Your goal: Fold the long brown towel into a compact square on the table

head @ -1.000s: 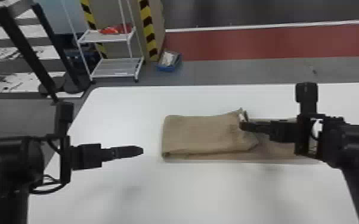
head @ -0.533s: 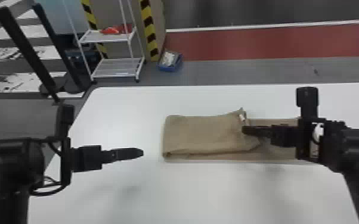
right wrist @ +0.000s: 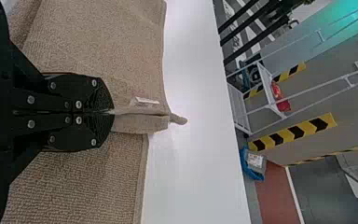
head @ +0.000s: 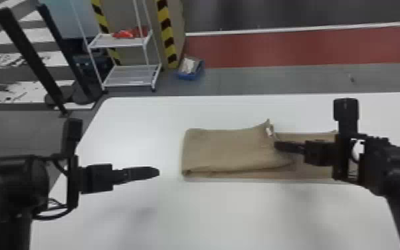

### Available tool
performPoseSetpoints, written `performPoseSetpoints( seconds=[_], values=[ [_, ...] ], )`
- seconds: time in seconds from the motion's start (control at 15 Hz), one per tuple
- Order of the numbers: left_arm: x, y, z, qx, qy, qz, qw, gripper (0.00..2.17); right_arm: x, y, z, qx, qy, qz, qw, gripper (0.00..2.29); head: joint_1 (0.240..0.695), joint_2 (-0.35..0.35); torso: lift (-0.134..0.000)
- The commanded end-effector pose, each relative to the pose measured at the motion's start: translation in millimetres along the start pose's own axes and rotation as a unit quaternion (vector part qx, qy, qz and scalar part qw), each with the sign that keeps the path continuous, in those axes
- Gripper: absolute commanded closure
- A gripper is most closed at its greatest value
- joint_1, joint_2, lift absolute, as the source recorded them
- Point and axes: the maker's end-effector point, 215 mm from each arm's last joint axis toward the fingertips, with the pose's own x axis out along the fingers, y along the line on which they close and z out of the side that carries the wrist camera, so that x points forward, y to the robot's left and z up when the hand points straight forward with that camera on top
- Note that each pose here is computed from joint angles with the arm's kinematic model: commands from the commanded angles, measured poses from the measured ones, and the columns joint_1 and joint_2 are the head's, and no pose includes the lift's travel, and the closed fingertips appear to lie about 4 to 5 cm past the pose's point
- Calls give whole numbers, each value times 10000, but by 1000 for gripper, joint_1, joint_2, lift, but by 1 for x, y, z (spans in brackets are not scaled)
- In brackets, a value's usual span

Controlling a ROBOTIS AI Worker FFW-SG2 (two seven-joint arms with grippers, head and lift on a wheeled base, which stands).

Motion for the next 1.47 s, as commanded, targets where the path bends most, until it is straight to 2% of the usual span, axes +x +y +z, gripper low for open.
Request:
performPoseSetpoints(
  seconds=[0.0,0.07,0.13,0.2,0.8,1.0,1.2,1.27,1.4],
  values=[
    [0,1,-3,-51,34,-15,10000,63,-1,-1,-3,50,12,-6,10000,1079,695,151,-124],
    [-1,1,-2,-51,30,-13,10000,63,-3,-1,-3,103,20,0,9999,599,695,149,-124],
    [-2,1,-1,-44,22,-11,10000,63,-4,-2,-3,113,21,-7,9999,424,695,149,-124],
    [-4,3,-1,-49,12,4,10000,63,-5,-1,-4,108,35,-18,9999,360,695,149,-124],
    [-10,6,-1,-30,9,17,10000,66,-9,8,-12,55,114,6,9999,367,695,165,-124],
    [-11,5,-3,-36,9,-9,10000,66,-5,13,-15,-68,216,5,9997,417,695,168,-124],
    [-12,7,-4,-71,5,1,10000,73,-5,13,-15,-63,204,23,9998,650,695,174,-124],
    [-12,7,-5,-76,11,2,10000,73,-6,14,-14,-59,191,40,9998,795,695,176,-124],
    [-12,8,-7,-94,24,4,10000,76,-6,13,-16,-7,181,62,9998,856,695,177,-124]
  ],
)
